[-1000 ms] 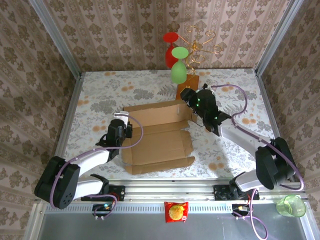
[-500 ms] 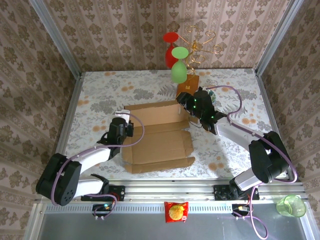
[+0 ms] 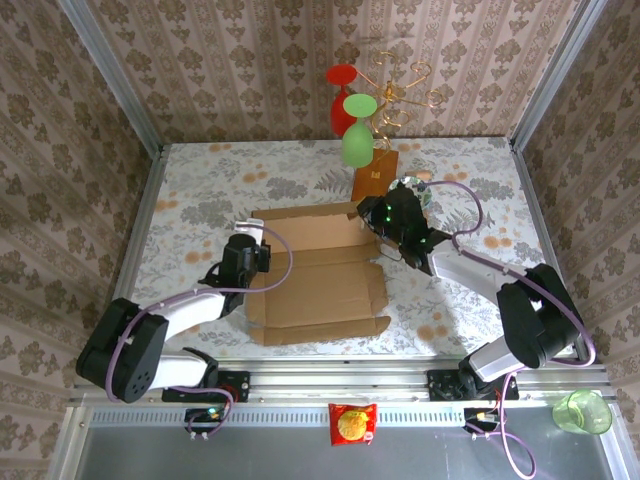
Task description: Fold the paper box
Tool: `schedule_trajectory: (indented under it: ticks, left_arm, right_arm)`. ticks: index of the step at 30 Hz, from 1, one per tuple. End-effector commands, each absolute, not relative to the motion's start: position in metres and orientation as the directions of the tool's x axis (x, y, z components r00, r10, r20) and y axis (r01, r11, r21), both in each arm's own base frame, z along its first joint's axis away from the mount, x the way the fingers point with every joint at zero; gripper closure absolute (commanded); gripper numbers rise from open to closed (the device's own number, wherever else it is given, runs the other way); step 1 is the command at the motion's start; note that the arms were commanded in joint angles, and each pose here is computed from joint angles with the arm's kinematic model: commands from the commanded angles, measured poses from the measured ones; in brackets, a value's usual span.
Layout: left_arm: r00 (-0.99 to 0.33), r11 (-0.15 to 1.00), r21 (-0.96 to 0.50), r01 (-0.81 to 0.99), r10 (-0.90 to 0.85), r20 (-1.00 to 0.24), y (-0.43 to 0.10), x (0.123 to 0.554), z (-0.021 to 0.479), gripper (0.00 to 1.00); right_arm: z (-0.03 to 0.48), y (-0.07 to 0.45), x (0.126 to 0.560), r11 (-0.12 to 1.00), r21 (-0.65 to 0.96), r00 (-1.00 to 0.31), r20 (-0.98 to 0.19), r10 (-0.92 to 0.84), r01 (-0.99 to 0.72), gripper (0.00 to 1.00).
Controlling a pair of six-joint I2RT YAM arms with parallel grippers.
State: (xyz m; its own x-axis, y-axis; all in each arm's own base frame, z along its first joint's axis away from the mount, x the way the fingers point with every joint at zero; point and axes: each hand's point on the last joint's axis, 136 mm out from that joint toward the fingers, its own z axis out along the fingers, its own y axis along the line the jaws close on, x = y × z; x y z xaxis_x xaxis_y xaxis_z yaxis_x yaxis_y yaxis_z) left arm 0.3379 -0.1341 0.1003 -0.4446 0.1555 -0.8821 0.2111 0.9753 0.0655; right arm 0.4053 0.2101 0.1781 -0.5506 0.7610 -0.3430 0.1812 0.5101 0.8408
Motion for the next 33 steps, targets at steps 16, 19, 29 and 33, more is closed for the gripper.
schedule_trajectory:
  ticks: [16, 19, 29, 33]
  left_arm:
    - [-0.41, 0.975, 0.083, 0.204, 0.162, -0.897, -0.136, 0.342, 0.108, 1.0]
    - [-0.404, 0.976, 0.084, 0.202, 0.162, -0.901, -0.137, 0.343, 0.11, 1.0]
    - [-0.398, 0.974, 0.098, 0.204, 0.175, -0.901, -0.138, 0.343, 0.108, 1.0]
    - [-0.397, 0.973, 0.1, 0.206, 0.177, -0.901, -0.139, 0.344, 0.109, 1.0]
  right_arm:
    - [0.179, 0.129, 0.342, 0.566, 0.805, -0.373, -0.477, 0.796, 0.18, 0.46]
    - [0.148, 0.132, 0.337, 0.593, 0.777, -0.42, -0.476, 0.773, 0.212, 0.51]
    - [0.076, 0.158, 0.351, 0.643, 0.713, -0.529, -0.445, 0.723, 0.279, 0.52]
    - [0.064, 0.165, 0.363, 0.662, 0.692, -0.549, -0.448, 0.706, 0.287, 0.51]
